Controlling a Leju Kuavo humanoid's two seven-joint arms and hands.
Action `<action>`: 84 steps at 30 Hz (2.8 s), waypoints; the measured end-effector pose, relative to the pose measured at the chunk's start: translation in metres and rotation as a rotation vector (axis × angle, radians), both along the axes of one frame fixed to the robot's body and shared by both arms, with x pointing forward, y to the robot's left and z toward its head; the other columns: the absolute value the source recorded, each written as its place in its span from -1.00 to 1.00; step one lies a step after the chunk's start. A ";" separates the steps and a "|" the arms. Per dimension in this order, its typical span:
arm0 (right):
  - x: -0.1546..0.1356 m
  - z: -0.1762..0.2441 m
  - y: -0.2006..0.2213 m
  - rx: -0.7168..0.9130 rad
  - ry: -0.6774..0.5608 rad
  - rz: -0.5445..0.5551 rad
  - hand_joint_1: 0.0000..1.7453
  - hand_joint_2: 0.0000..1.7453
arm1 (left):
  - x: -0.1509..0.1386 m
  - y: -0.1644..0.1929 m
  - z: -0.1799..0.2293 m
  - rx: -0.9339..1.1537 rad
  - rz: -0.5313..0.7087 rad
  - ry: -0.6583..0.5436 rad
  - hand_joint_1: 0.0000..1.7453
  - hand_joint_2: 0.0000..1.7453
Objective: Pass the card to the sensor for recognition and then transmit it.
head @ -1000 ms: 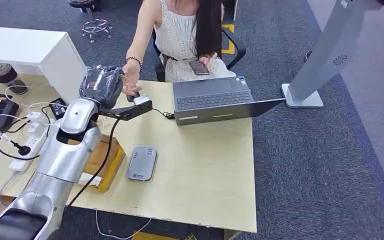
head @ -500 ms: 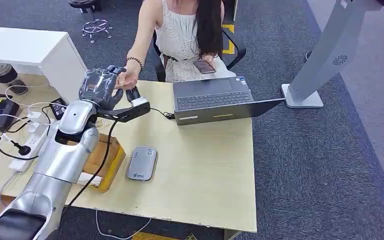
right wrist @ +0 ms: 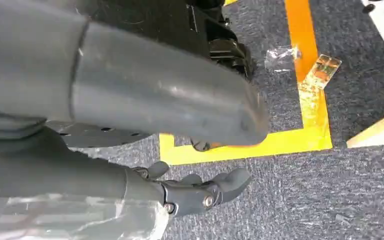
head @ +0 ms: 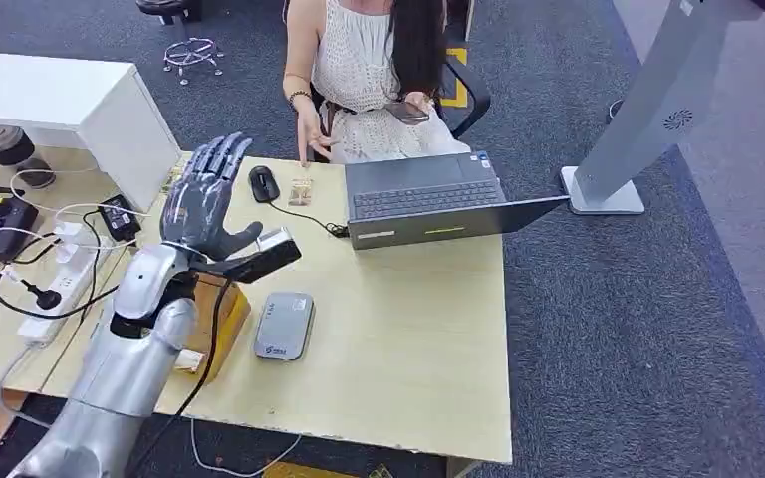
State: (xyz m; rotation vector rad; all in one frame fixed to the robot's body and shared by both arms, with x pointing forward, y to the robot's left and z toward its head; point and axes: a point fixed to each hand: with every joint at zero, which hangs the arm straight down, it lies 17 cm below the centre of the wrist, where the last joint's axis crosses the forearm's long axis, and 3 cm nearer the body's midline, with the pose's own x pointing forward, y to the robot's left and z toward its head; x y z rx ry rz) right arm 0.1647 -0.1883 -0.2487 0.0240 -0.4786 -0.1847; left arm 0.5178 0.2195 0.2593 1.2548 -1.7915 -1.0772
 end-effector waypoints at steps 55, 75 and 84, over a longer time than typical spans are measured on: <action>-0.033 -0.010 -0.028 -0.012 0.039 -0.133 -1.00 -1.00 | -0.172 0.129 -0.142 0.092 0.254 0.228 -1.00 1.00; -0.034 -0.011 -0.031 -0.013 0.038 -0.139 -1.00 -1.00 | -0.173 0.143 -0.149 0.071 0.301 0.253 -1.00 1.00; -0.033 -0.010 -0.034 -0.017 0.031 -0.144 -1.00 -1.00 | -0.174 0.141 -0.161 0.069 0.285 0.301 1.00 1.00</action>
